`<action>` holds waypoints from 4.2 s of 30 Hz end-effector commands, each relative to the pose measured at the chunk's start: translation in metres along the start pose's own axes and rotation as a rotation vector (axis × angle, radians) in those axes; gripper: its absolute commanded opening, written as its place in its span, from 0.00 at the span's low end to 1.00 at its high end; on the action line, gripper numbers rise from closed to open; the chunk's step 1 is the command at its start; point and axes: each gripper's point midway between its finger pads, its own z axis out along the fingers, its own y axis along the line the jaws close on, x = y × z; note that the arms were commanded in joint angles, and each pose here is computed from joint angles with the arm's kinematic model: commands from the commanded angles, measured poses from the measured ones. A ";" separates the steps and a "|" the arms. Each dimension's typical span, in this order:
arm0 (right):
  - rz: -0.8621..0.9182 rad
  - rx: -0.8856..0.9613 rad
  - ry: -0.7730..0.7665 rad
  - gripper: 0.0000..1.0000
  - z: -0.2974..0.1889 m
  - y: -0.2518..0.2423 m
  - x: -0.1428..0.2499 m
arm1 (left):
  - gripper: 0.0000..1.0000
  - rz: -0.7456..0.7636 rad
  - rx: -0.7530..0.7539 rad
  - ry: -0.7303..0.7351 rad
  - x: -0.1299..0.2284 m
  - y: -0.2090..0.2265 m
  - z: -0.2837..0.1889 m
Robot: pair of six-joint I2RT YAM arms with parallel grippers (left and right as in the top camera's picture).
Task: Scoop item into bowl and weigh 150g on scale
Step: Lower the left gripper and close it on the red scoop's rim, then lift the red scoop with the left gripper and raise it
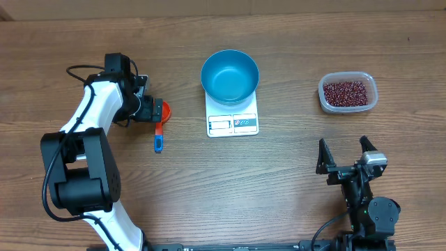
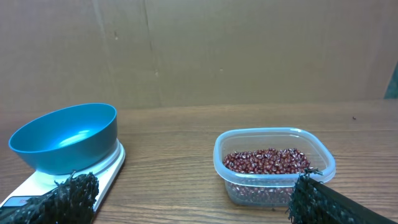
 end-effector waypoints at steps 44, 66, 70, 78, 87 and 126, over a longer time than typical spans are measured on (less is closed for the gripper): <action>0.002 0.006 -0.006 1.00 0.000 -0.001 0.001 | 1.00 -0.027 -0.030 -0.002 0.000 0.006 0.005; 0.002 0.006 -0.006 1.00 0.000 -0.001 0.001 | 0.99 -0.041 -0.031 -0.047 -0.008 0.007 0.010; 0.002 0.005 -0.006 1.00 0.000 -0.001 0.001 | 1.00 -0.040 -0.032 -0.061 -0.012 0.008 0.009; 0.002 0.006 -0.006 1.00 0.000 -0.001 0.001 | 1.00 -0.040 -0.032 -0.063 -0.012 0.008 0.010; 0.002 0.006 -0.006 1.00 0.000 -0.001 0.001 | 1.00 -0.038 -0.035 -0.089 -0.014 0.008 0.015; 0.002 0.006 -0.006 1.00 0.000 -0.001 0.001 | 0.32 -0.036 -0.037 -0.109 -0.019 0.009 0.015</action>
